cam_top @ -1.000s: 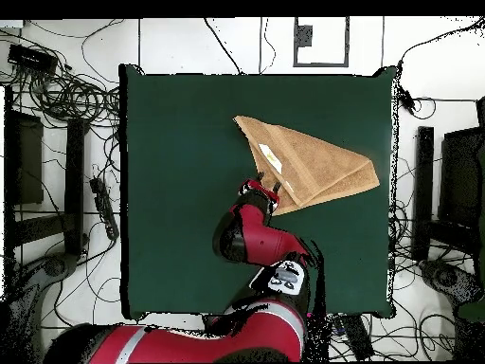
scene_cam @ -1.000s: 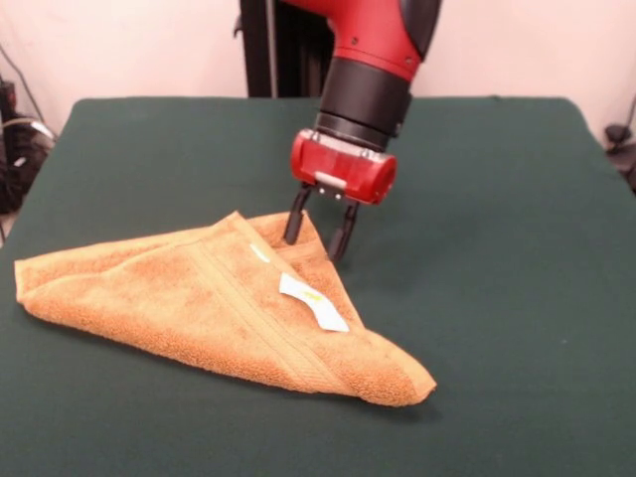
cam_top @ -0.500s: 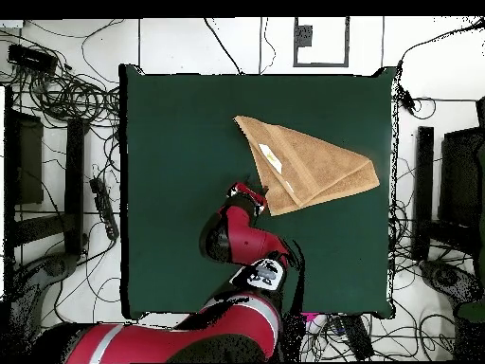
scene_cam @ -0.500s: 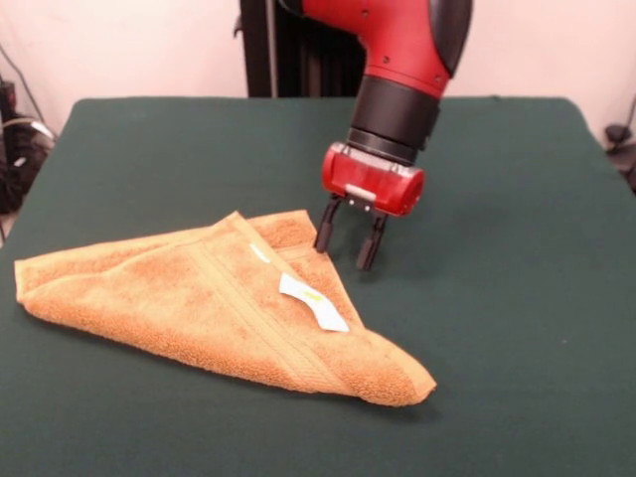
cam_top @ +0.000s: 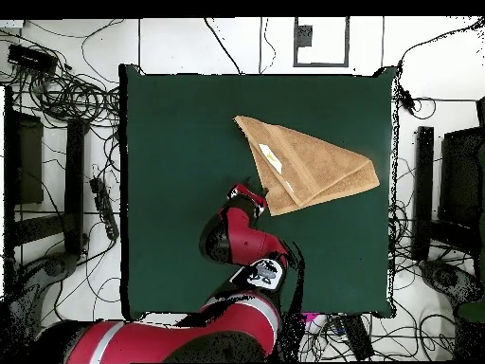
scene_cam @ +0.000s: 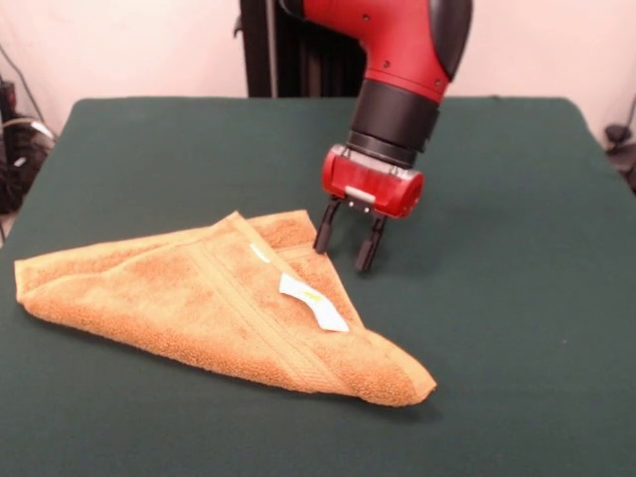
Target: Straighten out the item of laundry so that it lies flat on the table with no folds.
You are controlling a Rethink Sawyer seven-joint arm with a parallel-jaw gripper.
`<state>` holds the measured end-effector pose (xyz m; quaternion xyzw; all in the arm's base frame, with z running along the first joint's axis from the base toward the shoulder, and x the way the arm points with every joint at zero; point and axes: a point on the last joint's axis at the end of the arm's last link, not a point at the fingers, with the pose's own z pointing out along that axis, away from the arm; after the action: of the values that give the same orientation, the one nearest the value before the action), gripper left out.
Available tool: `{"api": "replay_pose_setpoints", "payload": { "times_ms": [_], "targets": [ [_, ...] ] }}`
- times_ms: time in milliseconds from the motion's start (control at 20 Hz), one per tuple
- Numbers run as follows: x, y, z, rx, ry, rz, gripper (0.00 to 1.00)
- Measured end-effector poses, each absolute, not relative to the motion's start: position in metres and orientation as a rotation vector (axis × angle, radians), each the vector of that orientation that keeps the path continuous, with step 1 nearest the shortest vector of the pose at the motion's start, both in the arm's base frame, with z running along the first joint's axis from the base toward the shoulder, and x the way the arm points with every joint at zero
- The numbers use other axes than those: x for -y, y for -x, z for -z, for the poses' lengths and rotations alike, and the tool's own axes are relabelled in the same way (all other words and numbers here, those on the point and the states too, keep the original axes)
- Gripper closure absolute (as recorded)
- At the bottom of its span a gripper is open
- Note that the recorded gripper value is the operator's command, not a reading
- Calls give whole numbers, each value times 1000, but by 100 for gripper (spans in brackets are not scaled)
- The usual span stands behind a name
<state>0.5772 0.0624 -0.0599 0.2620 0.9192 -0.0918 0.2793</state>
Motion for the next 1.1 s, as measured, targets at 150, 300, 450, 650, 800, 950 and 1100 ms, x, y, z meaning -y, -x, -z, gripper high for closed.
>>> {"api": "replay_pose_setpoints", "payload": {
  "times_ms": [150, 300, 450, 650, 800, 950, 1100],
  "targets": [
    [-57, -579, 58, -2459, -714, 248, 0],
    [-52, -580, 57, -2457, -719, 250, 0],
    [-43, -579, 57, -2459, -726, 255, 0],
    [-31, -578, 58, -2458, -740, 263, 0],
    [-25, -578, 59, -2458, -746, 267, 0],
    [-18, -575, 62, -2454, -737, 268, 0],
    [-13, -576, 63, -2440, -712, 263, 0]
  ]
}}
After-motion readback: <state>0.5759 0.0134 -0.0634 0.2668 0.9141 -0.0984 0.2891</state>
